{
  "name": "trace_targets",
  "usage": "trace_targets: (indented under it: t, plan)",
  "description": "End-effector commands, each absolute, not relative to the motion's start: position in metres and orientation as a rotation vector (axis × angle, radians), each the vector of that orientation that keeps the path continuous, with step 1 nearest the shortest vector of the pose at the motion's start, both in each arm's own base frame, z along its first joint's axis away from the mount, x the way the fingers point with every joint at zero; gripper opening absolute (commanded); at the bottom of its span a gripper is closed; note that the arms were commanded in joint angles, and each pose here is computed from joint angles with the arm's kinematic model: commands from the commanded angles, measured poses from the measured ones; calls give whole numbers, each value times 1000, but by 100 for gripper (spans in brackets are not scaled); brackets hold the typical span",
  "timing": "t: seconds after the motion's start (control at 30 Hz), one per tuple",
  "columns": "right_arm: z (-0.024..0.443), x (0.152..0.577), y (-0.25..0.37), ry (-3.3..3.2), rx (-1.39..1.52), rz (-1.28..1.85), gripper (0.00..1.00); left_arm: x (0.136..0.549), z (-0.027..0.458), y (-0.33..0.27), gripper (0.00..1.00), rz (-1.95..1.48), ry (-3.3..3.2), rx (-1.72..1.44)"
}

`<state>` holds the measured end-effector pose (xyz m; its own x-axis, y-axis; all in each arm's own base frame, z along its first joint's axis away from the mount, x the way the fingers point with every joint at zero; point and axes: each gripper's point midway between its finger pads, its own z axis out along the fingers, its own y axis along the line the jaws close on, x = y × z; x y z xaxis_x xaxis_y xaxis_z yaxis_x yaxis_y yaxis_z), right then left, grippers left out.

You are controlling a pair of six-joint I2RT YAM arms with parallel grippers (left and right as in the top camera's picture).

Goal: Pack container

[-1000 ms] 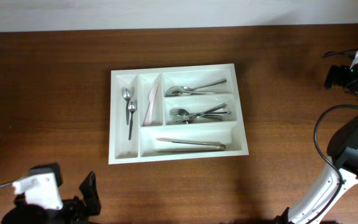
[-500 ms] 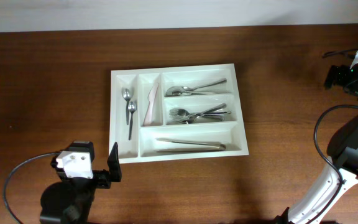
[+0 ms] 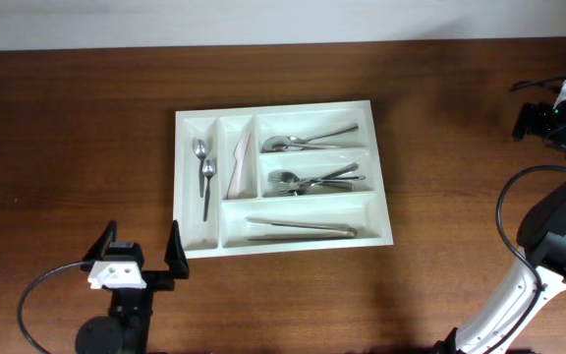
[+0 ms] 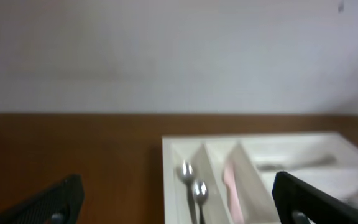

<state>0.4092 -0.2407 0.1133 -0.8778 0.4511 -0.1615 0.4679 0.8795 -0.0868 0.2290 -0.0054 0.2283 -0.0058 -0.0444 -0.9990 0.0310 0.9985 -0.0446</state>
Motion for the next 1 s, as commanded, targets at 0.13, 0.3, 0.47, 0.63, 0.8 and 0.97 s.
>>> trace_targets:
  t: [0.13, 0.3, 0.47, 0.63, 0.8, 0.97]
  plan:
    - [118, 410, -239, 2899, 721, -185, 99, 237, 215, 1, 99, -29, 1537, -7]
    - [118, 410, -239, 2899, 721, -185, 99, 241, 193, -3, 99, -33, 1572, 66]
    - [118, 410, -239, 2898, 721, -185, 99, 242, 169, -16, 99, -44, 1623, 177]
    - [118, 410, -239, 2899, 721, -185, 99, 243, 160, -9, 99, 1, 1651, 164]
    - [118, 410, -239, 2899, 721, -185, 99, 243, 160, 8, 99, 82, 1661, 90]
    - [118, 410, -239, 2898, 721, -185, 99, 244, 160, 8, 99, 94, 1659, 99]
